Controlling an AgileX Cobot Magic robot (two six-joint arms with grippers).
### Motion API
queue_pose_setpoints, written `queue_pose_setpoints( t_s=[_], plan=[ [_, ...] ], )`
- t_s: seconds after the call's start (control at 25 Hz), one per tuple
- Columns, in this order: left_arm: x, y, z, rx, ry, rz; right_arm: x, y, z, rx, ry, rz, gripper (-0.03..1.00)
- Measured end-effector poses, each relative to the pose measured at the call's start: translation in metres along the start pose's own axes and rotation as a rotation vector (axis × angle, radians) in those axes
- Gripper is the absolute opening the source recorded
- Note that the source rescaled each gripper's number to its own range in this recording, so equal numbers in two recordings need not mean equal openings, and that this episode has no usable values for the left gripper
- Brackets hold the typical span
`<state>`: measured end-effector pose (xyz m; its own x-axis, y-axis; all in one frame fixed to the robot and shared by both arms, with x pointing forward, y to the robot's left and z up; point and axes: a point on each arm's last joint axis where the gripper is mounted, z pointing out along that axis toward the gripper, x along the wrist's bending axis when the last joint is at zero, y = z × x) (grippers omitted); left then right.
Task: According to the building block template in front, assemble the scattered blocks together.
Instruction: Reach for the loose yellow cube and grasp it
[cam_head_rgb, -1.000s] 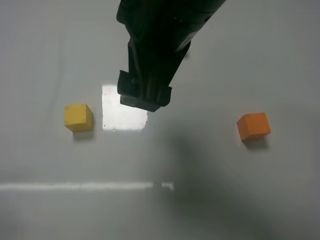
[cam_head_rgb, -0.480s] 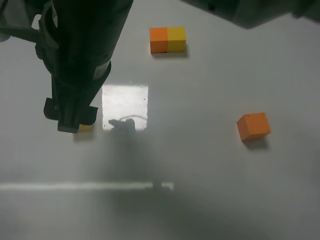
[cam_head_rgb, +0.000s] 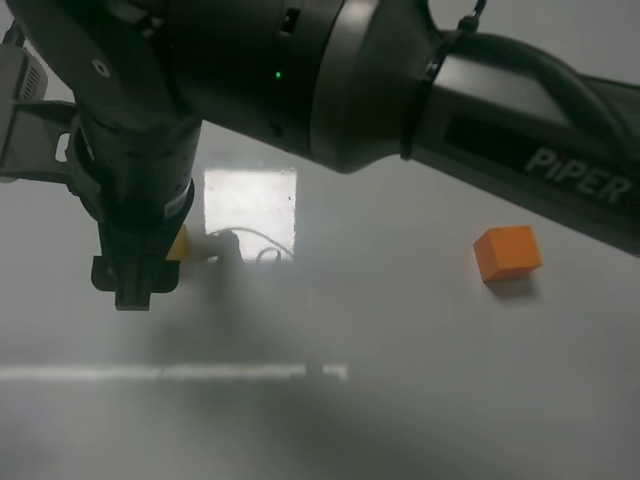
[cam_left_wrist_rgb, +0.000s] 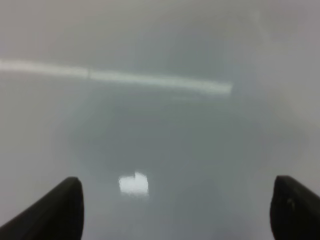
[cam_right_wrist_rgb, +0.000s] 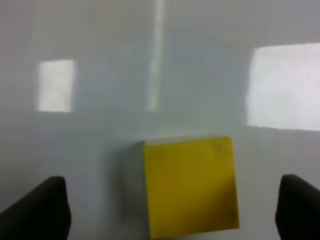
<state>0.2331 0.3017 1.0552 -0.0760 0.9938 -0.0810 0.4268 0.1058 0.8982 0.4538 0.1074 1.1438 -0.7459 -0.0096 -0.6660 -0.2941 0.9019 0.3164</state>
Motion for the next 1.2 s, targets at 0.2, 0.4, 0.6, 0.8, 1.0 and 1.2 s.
queue_pose_setpoints(
  t_s=[0.2,0.4,0.6,0.8,1.0,1.2],
  plan=[
    [0.000,0.000,0.000,0.000,0.000,0.000,-0.001,0.004,0.008,-0.024,-0.043,-0.015,0.89],
    [0.000,0.000,0.000,0.000,0.000,0.000,0.008,0.004,0.026,0.003,-0.028,-0.035,0.88],
    [0.000,0.000,0.000,0.000,0.000,0.000,0.012,0.003,0.037,0.018,-0.017,-0.042,0.85],
    [0.000,0.000,0.000,0.000,0.000,0.000,0.007,-0.004,0.044,0.031,-0.004,-0.014,0.83],
    [0.000,0.000,0.000,0.000,0.000,0.000,0.009,-0.003,0.044,0.018,0.014,-0.002,0.73],
    [0.000,0.000,0.000,0.000,0.000,0.000,0.009,-0.003,0.045,0.018,0.016,-0.006,0.36]
  ],
)
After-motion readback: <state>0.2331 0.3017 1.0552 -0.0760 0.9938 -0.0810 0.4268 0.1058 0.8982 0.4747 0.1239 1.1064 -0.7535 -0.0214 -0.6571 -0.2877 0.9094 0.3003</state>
